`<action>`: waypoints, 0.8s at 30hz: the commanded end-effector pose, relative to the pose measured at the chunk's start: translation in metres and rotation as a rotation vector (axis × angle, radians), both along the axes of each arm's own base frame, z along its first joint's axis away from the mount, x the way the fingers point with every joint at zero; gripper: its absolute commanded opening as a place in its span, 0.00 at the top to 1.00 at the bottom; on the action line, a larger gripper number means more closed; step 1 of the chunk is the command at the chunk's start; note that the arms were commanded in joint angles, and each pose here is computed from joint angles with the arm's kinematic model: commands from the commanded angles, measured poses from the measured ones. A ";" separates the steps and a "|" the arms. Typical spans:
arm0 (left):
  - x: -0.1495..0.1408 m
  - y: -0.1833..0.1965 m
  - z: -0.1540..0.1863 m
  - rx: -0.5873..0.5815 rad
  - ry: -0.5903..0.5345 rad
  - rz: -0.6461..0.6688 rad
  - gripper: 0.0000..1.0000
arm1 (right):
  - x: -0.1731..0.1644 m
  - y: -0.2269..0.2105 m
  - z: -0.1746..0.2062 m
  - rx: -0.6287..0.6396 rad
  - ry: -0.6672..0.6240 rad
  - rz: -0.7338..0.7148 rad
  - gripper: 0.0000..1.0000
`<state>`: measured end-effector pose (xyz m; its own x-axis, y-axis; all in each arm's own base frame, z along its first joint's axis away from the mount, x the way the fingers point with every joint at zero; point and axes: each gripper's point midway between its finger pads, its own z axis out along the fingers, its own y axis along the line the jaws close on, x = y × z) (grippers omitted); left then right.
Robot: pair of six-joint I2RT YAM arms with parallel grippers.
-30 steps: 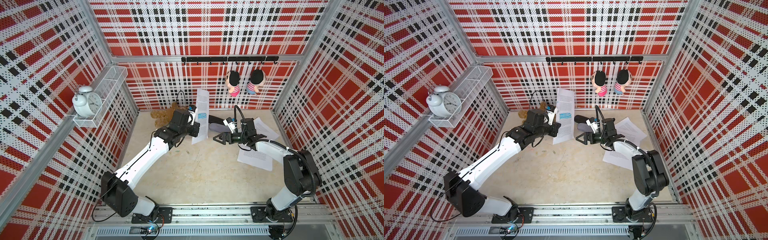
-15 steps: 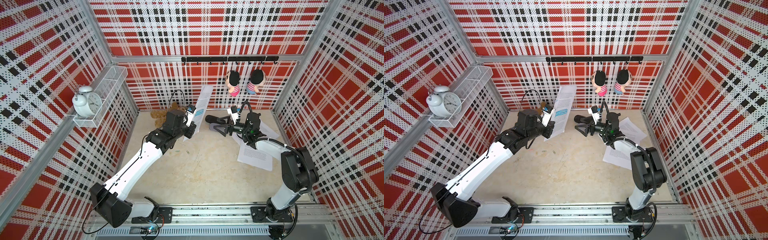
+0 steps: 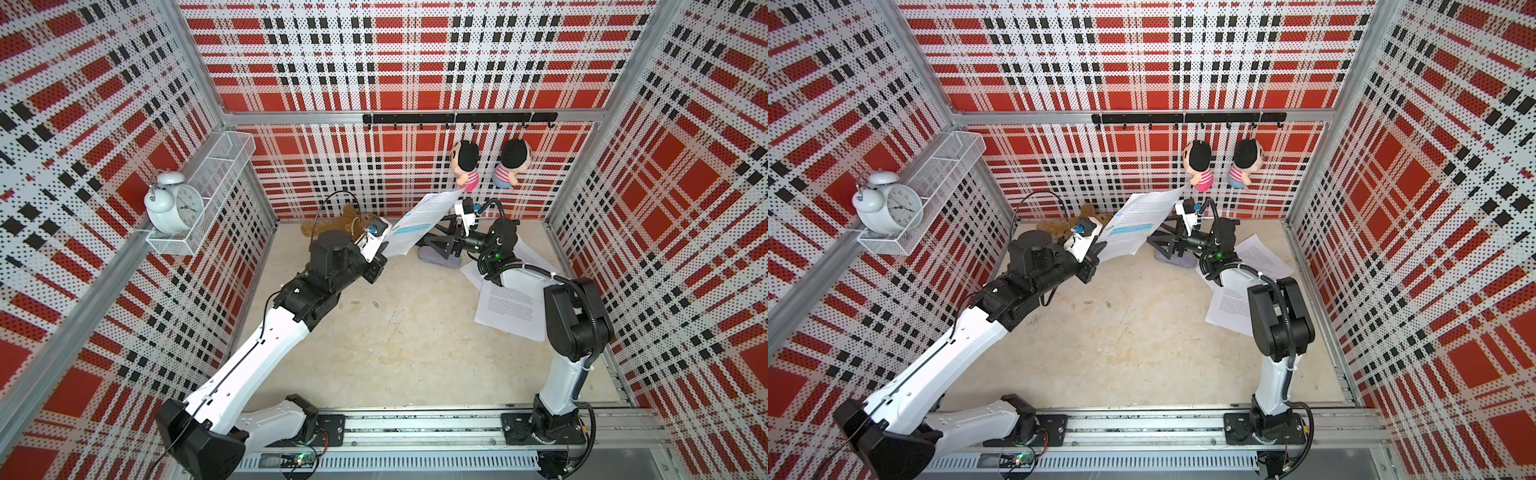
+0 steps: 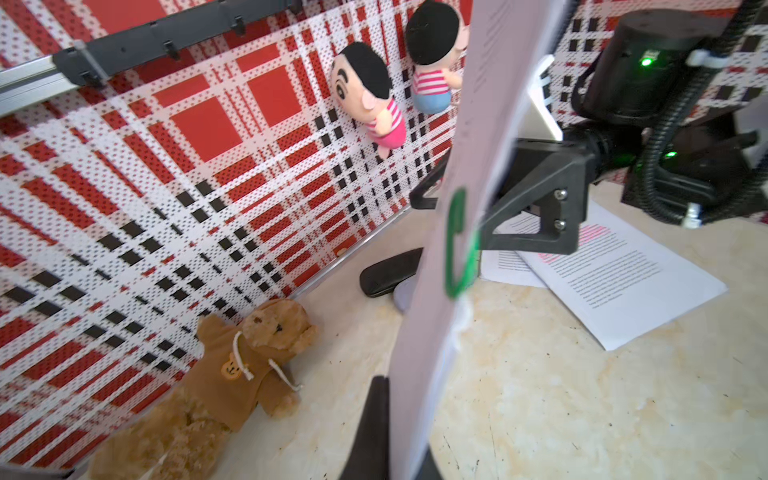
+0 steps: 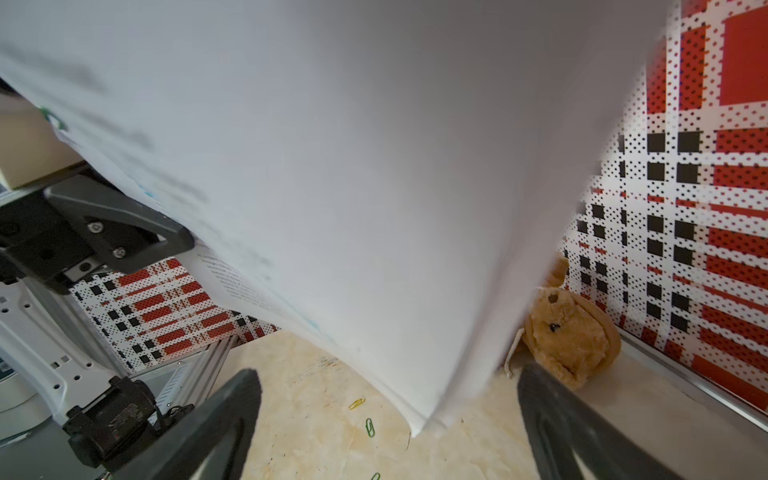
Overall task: Unclip the paperclips from the documents
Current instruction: Pick up the document from the center of the board.
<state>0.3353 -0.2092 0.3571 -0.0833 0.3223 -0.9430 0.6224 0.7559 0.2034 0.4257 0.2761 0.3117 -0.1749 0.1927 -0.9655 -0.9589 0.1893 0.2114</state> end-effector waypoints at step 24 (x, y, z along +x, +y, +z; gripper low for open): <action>0.020 0.008 0.000 -0.363 0.095 -0.168 1.00 | -0.018 -0.008 0.083 0.114 -0.059 0.066 0.22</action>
